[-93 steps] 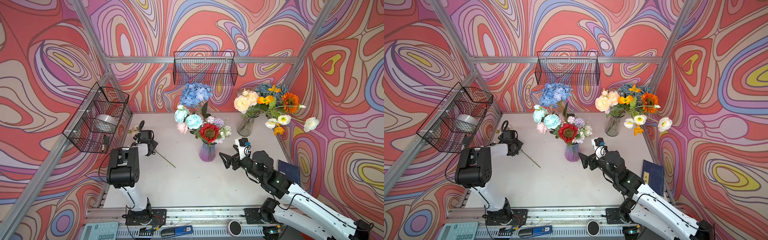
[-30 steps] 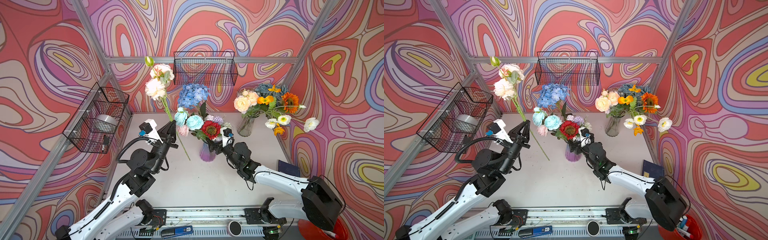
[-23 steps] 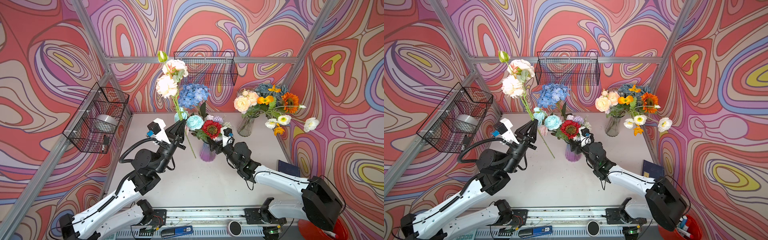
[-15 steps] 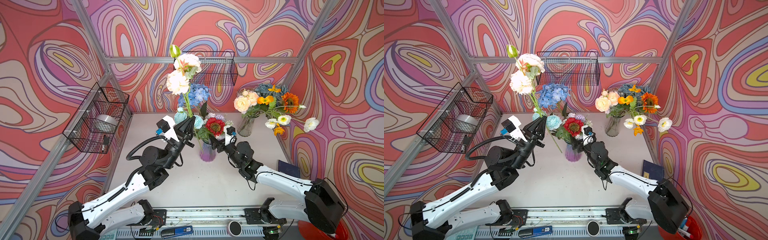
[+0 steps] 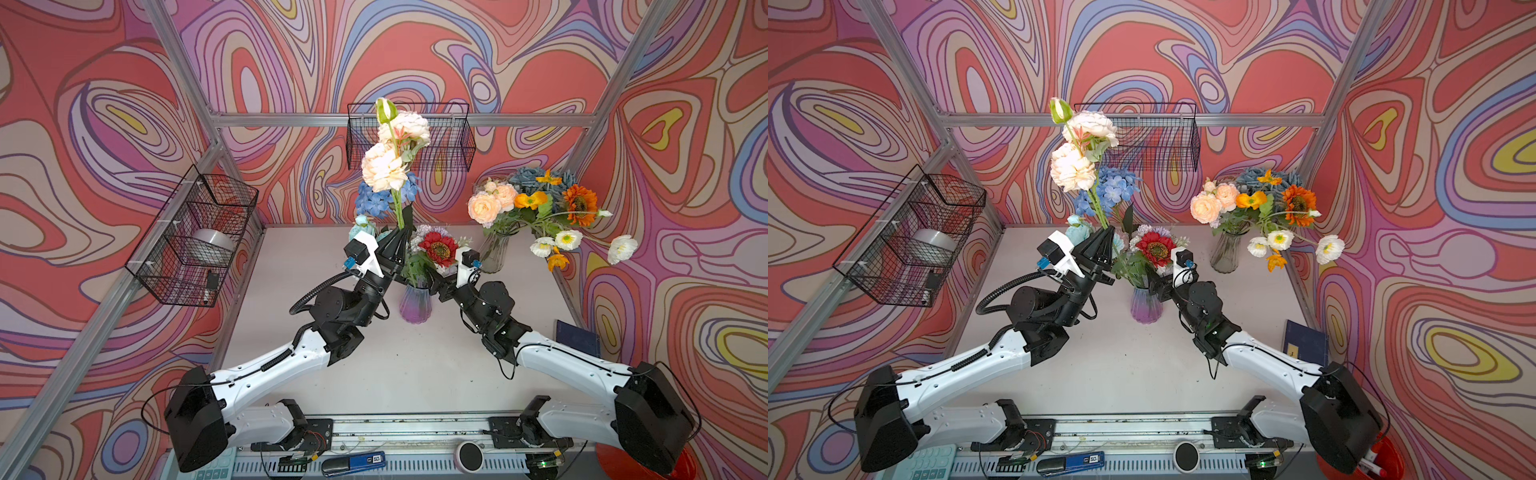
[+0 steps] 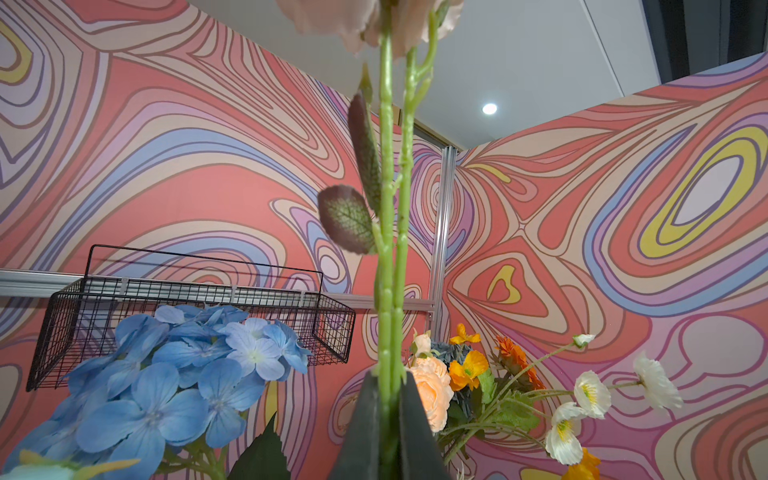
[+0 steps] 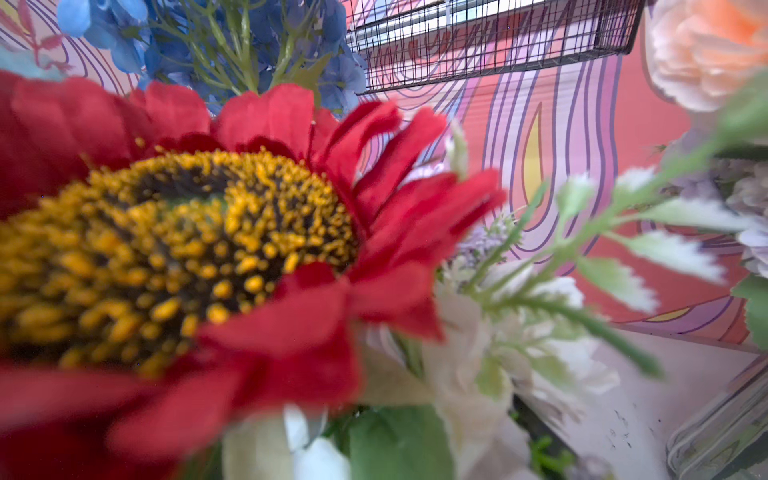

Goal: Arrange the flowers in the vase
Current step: 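Lower the rose stem into the blue-purple vase with left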

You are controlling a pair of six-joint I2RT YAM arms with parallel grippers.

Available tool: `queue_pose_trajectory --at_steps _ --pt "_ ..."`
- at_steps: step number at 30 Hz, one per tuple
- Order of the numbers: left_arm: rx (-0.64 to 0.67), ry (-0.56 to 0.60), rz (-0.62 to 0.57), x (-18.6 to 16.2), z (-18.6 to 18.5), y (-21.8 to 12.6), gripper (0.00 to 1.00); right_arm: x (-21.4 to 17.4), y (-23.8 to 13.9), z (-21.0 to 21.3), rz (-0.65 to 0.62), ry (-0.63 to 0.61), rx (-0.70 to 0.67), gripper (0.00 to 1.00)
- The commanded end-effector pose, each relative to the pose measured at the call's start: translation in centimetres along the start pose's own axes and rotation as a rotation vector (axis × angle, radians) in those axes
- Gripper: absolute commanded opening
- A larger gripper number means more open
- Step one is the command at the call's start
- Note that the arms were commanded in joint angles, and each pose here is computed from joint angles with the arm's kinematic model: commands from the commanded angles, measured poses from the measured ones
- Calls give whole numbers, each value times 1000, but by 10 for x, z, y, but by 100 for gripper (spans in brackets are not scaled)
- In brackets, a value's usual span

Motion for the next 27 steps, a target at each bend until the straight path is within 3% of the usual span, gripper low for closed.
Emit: queue_pose_trajectory --at_steps 1,12,27 --pt "15 19 -168 37 -1 5 0 4 -4 -2 -17 24 5 86" --pt "14 143 -124 -1 -7 10 0 1 -4 -3 -7 25 5 86" --pt "63 148 42 -81 -7 -8 0 -4 -2 -8 5 26 -3 86"
Point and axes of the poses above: each gripper's point midway between its finger pads, its own y axis out along the fingers, its own z axis along the line the jaws close on, x = y × z, the point moved 3 cm from there along -y, back along the fingers, and after that the axes turned 4 degrees about y, right-handed, at the moved point
